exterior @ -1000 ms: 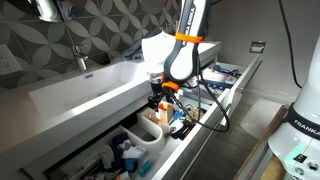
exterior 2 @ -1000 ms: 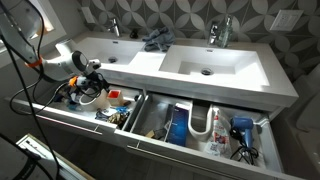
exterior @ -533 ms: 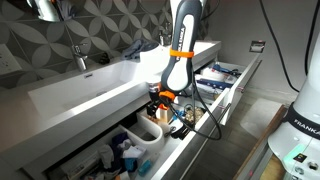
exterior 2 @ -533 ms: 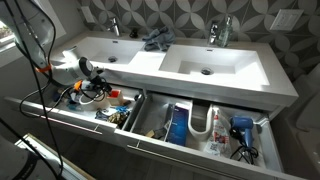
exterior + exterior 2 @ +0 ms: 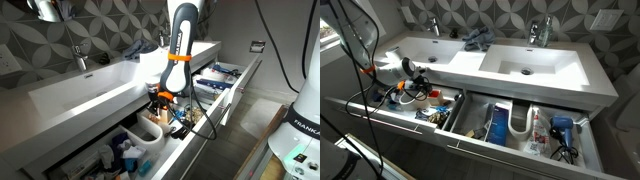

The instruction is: Remove the box from the open drawer on the left and put it on the windowsill.

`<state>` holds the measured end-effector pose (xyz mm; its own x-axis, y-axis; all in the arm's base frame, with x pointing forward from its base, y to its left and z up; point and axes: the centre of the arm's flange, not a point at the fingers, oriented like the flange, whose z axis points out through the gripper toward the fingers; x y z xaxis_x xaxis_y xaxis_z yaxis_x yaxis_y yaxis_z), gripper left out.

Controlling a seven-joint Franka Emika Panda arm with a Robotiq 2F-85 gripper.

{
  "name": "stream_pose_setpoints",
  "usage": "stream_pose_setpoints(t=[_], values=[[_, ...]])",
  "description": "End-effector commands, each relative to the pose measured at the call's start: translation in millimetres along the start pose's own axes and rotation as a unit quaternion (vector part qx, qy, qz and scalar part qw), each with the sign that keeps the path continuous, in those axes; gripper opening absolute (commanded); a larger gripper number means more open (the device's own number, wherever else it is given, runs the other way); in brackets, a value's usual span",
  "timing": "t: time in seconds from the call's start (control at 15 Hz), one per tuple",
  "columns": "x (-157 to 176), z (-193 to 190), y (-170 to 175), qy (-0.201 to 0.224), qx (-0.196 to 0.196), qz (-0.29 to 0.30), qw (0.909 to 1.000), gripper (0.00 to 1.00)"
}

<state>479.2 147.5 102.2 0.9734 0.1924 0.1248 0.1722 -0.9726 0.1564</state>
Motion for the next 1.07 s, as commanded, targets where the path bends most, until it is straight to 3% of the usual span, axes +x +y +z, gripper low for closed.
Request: stream_pose_setpoints(t=[0.0, 0.13, 0.6, 1.0], values=[[-1, 2, -1, 0.000, -0.008, -0.005, 1.0000, 0.16], [-2, 0, 0, 0.001, -0.011, -0.006, 0.9999, 0.01], [-17, -32, 16, -0.016, -0.017, -0.022, 0.9995, 0.01], [-62, -108, 25, -0.020, -0.010, -0.103, 0.9944, 0.01]])
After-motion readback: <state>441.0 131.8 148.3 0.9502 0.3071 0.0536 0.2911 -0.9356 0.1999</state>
